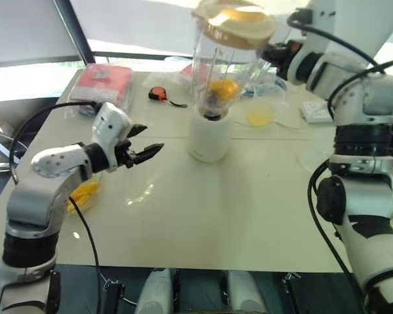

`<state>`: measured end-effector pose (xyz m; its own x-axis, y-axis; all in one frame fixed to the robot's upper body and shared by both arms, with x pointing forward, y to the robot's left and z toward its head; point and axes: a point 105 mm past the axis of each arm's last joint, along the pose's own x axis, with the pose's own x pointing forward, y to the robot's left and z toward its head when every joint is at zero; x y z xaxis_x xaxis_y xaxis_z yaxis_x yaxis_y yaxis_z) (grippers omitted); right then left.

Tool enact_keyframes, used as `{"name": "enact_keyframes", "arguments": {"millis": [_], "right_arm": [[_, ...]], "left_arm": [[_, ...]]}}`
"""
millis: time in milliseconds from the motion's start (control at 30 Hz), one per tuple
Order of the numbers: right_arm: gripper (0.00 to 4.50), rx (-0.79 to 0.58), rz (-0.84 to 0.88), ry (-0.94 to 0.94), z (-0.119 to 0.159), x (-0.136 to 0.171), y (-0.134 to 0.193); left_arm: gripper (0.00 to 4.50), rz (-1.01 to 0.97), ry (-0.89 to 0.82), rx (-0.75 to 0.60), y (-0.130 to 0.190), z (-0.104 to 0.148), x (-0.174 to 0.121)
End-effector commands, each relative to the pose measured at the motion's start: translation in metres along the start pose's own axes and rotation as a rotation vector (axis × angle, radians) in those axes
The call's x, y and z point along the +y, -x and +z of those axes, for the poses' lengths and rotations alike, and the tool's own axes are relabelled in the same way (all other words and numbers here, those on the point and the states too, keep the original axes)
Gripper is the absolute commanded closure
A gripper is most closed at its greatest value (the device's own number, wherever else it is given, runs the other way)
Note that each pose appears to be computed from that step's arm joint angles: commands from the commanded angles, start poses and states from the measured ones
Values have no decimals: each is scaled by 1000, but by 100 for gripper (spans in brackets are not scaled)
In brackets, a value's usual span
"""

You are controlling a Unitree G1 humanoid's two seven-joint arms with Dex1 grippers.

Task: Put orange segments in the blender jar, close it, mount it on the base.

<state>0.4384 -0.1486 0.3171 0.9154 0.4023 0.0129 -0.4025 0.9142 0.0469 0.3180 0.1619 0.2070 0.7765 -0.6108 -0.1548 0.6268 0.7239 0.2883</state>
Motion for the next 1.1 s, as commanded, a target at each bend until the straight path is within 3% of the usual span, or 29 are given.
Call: {"name": "enact_keyframes", "arguments": {"millis": [33,667,833,1100], "right_arm": [[352,-123,43,48,38,8,4],[352,-19,-32,116,10,-22,-1],[352,22,-19,131,2,-9,-6],[352,157,-148,135,-24,5,0]], "left_arm": [[119,66,-52,-48,8,13,7],[119,55,-27,-48,1,8,-5],[119,50,-26,-44,-2,5,-8],[119,64,-16,-46,-3,3,-9]]}}
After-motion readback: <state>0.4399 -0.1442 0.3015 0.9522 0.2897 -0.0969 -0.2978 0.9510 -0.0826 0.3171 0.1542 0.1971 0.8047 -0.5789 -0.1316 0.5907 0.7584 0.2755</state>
